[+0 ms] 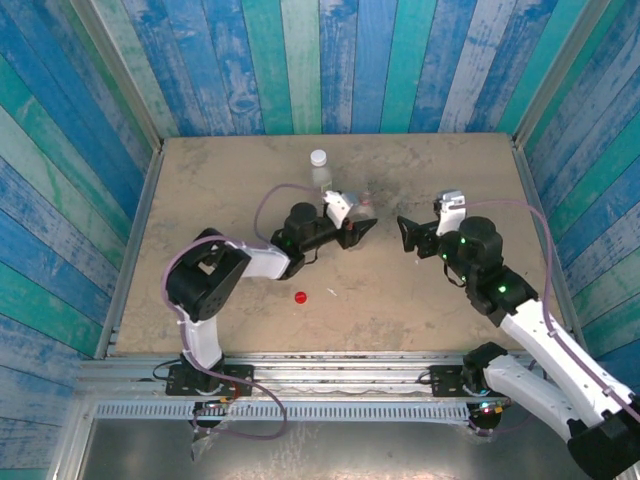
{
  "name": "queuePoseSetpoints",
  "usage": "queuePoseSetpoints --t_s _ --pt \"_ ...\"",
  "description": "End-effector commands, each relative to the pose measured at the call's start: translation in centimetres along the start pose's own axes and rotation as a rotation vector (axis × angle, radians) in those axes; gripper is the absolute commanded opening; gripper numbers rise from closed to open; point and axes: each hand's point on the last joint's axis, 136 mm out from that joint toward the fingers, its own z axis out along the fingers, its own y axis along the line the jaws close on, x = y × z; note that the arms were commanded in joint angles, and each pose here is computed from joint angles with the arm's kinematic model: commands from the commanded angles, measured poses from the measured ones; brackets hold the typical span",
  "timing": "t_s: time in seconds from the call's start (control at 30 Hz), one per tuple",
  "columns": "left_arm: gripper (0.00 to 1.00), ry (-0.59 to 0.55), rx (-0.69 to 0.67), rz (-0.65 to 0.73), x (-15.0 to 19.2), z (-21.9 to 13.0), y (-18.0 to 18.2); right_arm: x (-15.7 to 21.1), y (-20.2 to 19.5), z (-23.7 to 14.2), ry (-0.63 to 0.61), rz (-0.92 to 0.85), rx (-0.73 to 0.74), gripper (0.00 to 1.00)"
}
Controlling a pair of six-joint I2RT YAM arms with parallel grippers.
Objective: Screw on the bottle caps
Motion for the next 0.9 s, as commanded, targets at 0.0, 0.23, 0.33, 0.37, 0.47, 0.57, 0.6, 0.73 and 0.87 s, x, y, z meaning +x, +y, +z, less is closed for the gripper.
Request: queuePoseSetpoints --t_s 0.0,0.23,0.33,0.37,0.47,0.57,0.6,0.73,0.87 --pt "0.60 -0.070 -0.066 0.007 -2.2 -3.6 1.4 0.4 1.9 0.7 0.032 -0.013 -0.109 0.92" --pt "0.61 -0.015 -0.214 0.006 -0.5 -8.5 3.4 3.0 5.1 2.5 0.144 -0.111 -0.207 0.91" --pt "0.61 -0.026 -0.240 -0.011 -0.5 -9.8 3.9 5.1 8.0 3.7 0.214 -0.203 -0.253 0.87" --pt "0.61 -0.028 -0.243 -0.011 -0.4 -10.0 3.9 5.8 8.9 4.0 0.236 -0.227 -0.270 0.86" --pt "0.62 -0.023 -0.269 -0.016 -0.1 -10.4 4.3 8.2 12.5 5.3 0.288 -0.301 -0.341 0.82" --pt "0.62 -0.034 -0.299 -0.045 0.2 -11.1 5.3 11.3 15.7 6.4 0.335 -0.363 -0.404 0.79" --pt "0.62 -0.041 -0.308 -0.054 0.2 -11.4 5.6 12.5 16.6 6.7 0.347 -0.375 -0.425 0.78" --pt "0.62 -0.039 -0.349 -0.079 0.5 -12.5 6.8 15.8 19.8 8.0 0.383 -0.397 -0.485 0.71" --pt "0.62 -0.027 -0.379 -0.085 0.9 -13.3 7.5 18.6 21.9 9.1 0.425 -0.427 -0.513 0.64"
